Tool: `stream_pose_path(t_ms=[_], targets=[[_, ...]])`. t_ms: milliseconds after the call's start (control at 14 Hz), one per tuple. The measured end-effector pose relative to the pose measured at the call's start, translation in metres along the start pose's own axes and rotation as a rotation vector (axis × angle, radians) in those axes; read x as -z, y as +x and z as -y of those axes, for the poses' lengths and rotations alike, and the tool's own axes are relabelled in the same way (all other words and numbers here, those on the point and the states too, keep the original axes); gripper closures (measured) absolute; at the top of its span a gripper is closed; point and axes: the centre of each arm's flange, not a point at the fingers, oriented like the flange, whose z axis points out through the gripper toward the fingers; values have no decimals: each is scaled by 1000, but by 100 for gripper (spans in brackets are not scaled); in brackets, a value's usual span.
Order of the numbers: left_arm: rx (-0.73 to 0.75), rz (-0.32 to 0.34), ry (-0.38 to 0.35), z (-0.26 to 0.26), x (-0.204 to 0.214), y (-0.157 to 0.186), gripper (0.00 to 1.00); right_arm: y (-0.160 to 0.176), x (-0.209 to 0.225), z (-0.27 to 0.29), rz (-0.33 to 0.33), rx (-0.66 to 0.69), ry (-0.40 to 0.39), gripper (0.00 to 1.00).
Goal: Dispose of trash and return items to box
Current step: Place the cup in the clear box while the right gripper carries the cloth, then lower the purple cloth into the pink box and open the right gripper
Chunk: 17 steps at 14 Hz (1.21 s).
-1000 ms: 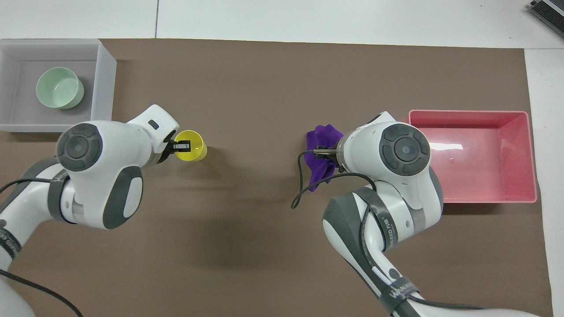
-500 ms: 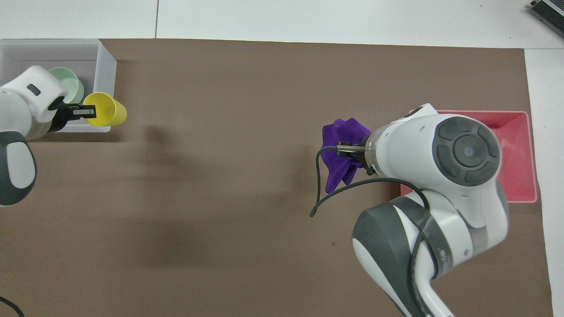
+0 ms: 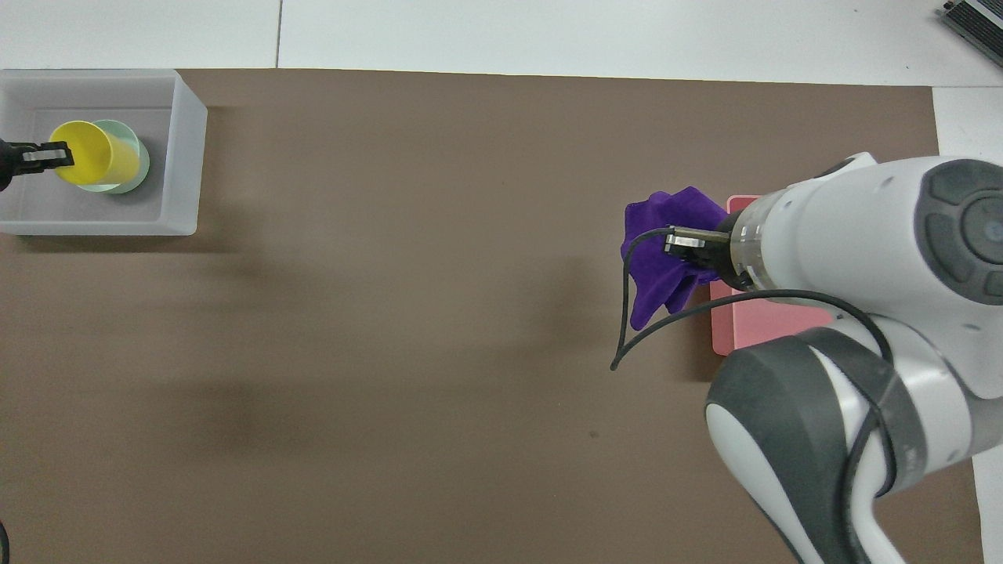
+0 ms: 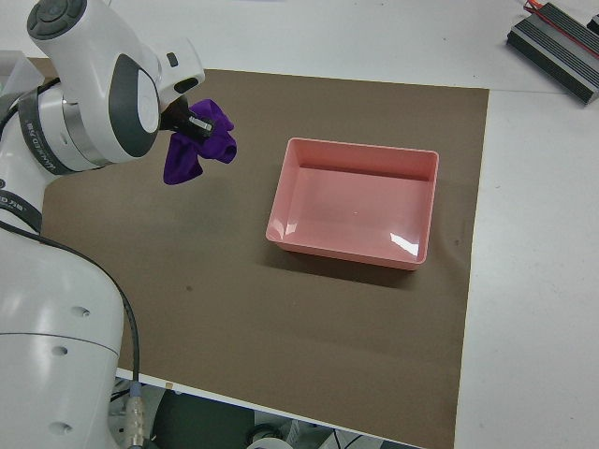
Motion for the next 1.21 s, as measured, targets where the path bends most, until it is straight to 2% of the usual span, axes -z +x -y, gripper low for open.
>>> stream_pose_path(t_ms=[357,643,857,1071,1143,1214], targets=[[-38,60,1,41,-55,25,97,23,10,-92,12,61,-31,91],[-21,62,-19,45,-106,24,97,31,-3,-151,42,116,-50,91],[-18,74,-22,50,-117,20,97,33,-35,-191,67,125,-59,91],[-23,78,-31,47,-121,19,97,41,-79,-206,90,109,-66,91],[-24,79,-36,45,-121,19,91,46,-92,-210,89,113,-68,91],[-23,78,-41,43,-122,19,91,50,-104,-215,89,117,-70,91]])
